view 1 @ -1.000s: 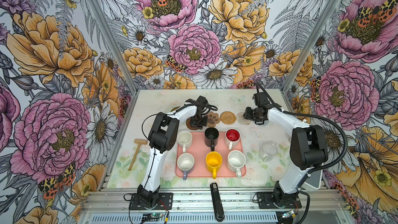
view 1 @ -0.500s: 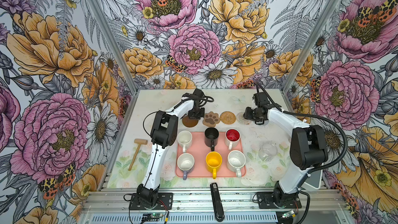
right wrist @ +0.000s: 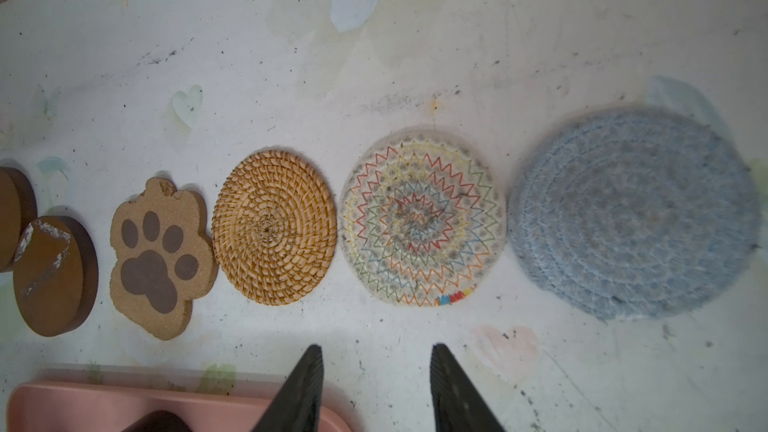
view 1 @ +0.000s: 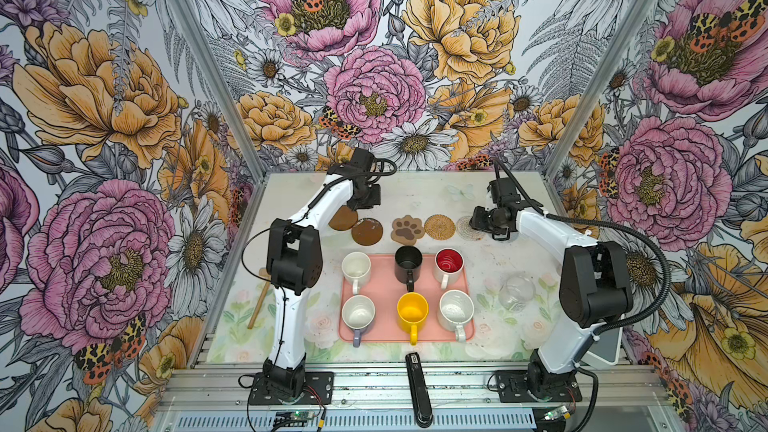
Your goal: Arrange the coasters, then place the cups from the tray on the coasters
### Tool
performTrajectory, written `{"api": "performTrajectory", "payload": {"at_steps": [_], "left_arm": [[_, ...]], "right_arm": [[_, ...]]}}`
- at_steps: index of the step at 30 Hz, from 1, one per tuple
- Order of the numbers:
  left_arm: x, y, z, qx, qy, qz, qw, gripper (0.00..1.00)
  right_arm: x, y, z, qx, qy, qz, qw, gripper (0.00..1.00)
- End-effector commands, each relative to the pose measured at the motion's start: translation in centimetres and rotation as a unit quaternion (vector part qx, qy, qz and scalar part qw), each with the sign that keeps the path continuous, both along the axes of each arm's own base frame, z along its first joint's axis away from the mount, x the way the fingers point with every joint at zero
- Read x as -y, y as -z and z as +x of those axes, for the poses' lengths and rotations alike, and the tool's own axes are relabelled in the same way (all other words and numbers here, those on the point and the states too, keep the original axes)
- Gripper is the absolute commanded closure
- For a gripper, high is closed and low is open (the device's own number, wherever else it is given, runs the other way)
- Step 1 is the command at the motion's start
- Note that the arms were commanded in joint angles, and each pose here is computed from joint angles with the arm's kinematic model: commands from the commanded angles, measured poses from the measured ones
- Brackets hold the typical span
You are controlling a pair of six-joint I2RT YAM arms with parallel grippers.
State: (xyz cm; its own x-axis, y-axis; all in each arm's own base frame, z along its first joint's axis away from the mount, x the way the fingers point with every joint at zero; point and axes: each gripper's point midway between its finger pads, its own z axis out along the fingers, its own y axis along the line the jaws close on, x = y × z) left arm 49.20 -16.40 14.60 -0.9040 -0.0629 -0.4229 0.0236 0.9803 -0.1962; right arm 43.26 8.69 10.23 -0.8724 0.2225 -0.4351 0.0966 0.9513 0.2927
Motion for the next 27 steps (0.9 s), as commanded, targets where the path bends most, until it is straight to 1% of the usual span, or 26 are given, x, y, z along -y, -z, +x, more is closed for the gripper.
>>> {"api": "performTrajectory", "payload": {"at_steps": [1,5,8,11,16,27], "left_arm": [[-6.1,-0.2,-1.4,-0.005,-0.053,0.041,0.998,1.0],[-9.7,2.1,-4.1,-0.041,-0.084,0.058,0.994,1.0],[-10.5,3.9,-5.4,-0.062,-0.088,0.057,0.993,1.0],[-10.3,5.9,-6.2,-0.082,-0.083,0.047,0.992,1.0],[-8.8,8.6,-6.3,-0.104,-0.071,0.012,0.992,1.0],[-6.7,11.4,-4.9,-0.113,-0.065,-0.007,0.991,1.0]], "right_arm": [[-0.1,-0.2,0.8,0.009,0.006,0.012,1.0,0.55],[-0.3,0.0,0.9,0.005,0.005,0.016,1.0,0.56],[-0.5,0.0,1.1,0.005,0.004,0.02,1.0,0.56],[-0.6,-0.2,1.1,0.007,0.004,0.022,1.0,0.56],[-0.5,-0.5,1.0,0.009,0.006,0.02,1.0,0.56],[-0.2,-0.6,0.5,0.011,0.01,0.016,1.0,0.56]]}}
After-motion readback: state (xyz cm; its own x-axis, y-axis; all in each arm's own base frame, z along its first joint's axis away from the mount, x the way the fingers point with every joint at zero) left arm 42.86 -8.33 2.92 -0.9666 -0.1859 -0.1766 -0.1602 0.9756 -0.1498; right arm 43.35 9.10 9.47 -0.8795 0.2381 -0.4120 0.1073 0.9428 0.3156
